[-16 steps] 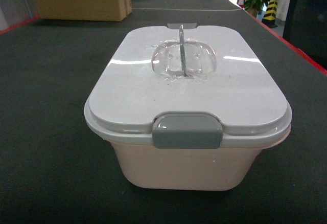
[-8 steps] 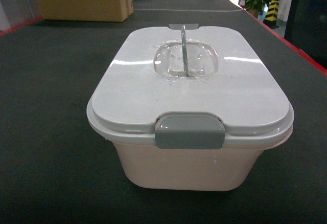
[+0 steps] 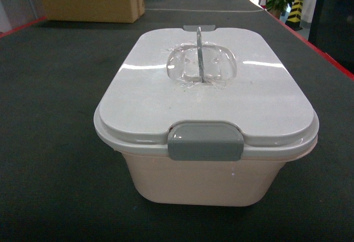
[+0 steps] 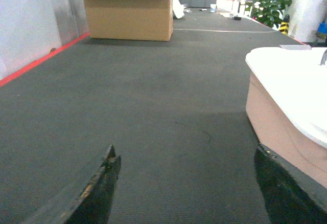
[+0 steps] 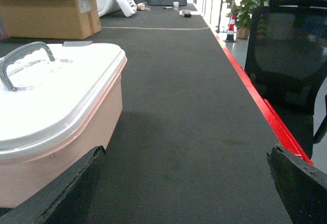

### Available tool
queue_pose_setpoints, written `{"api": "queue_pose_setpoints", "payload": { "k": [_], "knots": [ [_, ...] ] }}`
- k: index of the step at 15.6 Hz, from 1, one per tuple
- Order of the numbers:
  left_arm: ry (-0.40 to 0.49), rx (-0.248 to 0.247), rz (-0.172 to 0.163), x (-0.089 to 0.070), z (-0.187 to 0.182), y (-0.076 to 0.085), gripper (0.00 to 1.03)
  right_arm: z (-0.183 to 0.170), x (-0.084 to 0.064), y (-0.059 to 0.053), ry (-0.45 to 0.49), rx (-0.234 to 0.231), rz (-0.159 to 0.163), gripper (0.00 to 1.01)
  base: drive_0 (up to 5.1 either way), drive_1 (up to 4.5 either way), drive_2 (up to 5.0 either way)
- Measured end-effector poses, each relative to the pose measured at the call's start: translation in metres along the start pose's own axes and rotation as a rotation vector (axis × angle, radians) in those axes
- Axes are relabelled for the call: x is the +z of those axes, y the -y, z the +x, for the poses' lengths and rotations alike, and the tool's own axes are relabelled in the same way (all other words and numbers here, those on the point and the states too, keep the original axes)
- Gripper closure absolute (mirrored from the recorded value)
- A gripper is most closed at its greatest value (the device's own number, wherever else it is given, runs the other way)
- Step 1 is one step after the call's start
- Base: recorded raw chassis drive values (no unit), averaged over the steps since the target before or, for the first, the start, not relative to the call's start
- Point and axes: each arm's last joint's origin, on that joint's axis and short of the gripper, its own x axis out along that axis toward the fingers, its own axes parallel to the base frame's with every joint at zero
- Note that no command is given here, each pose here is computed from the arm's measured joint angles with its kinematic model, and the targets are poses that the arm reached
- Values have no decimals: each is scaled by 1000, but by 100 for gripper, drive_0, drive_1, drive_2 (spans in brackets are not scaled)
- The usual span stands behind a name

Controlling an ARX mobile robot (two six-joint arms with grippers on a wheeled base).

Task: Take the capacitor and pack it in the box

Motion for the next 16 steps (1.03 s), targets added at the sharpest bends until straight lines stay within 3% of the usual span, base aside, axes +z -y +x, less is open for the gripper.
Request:
{"api": "queue_pose_setpoints", "payload": {
  "k": [2, 16],
  "knots": [
    [0, 0, 1, 0, 0, 0, 3, 0, 0, 0, 0, 0, 0, 3, 0, 0, 0],
    [0, 0, 0, 0, 0, 0, 5, 0, 0, 0, 0, 0, 0, 3, 0, 0, 0]
  ]
}}
